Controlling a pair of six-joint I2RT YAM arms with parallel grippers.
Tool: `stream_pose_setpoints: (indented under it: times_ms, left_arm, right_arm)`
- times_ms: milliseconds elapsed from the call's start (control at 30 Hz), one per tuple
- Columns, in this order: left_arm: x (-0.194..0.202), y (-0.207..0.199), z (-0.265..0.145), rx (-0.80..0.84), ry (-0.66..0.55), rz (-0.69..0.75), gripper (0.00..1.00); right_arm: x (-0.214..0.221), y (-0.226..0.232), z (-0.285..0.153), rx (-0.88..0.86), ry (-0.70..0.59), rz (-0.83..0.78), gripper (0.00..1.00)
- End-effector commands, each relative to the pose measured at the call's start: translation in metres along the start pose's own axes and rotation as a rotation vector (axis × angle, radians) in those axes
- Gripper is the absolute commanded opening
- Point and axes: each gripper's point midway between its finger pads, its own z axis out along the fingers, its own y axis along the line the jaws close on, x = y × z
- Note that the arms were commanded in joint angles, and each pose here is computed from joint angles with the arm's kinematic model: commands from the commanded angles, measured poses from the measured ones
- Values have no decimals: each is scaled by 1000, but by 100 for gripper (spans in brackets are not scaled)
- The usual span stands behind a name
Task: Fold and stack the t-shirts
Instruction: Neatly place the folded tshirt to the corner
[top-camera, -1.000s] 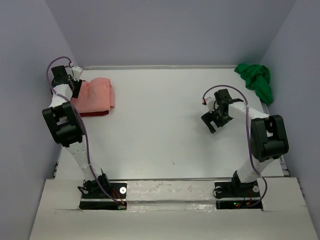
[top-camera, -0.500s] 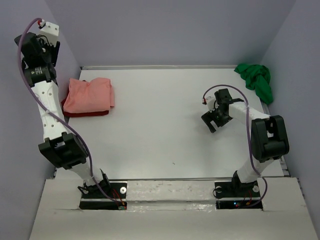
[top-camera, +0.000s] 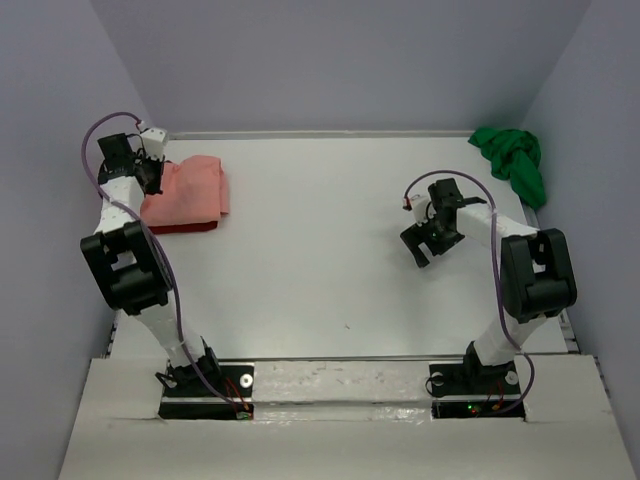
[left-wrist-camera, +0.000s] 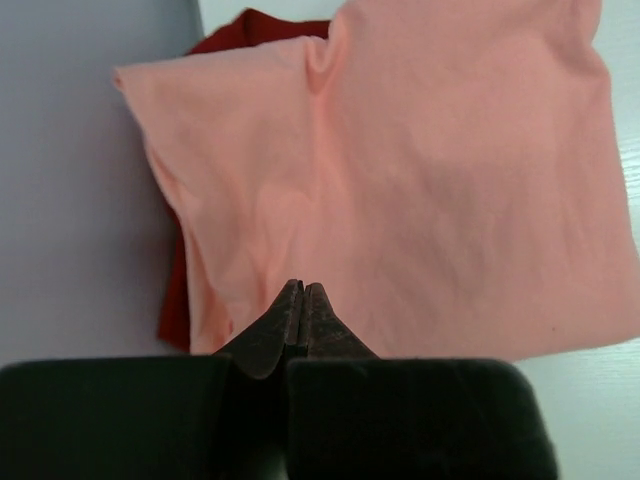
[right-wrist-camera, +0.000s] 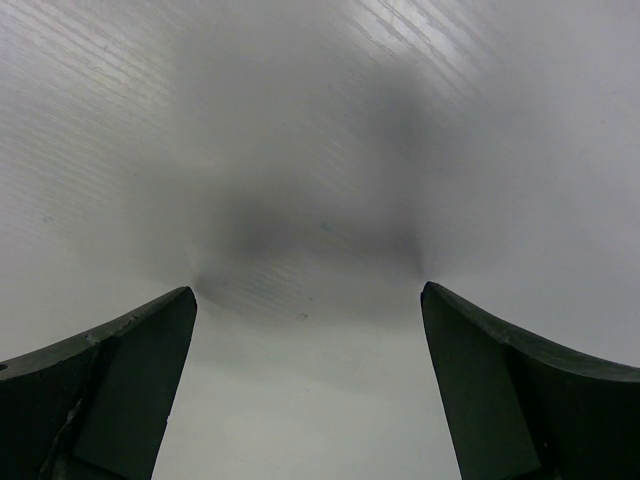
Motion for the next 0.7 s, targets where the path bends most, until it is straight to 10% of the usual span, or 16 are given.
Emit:
stream_pose_setpoints:
  times_ms: [0,667]
  left_arm:
    - [-14,2,25,21,-74,-11,0]
    - [-9,47,93,-118,-47,73,0]
  right_arm:
    - [-14,9,-2,-63,-44,15,100]
    - [12,16,33,-115,100,26,100]
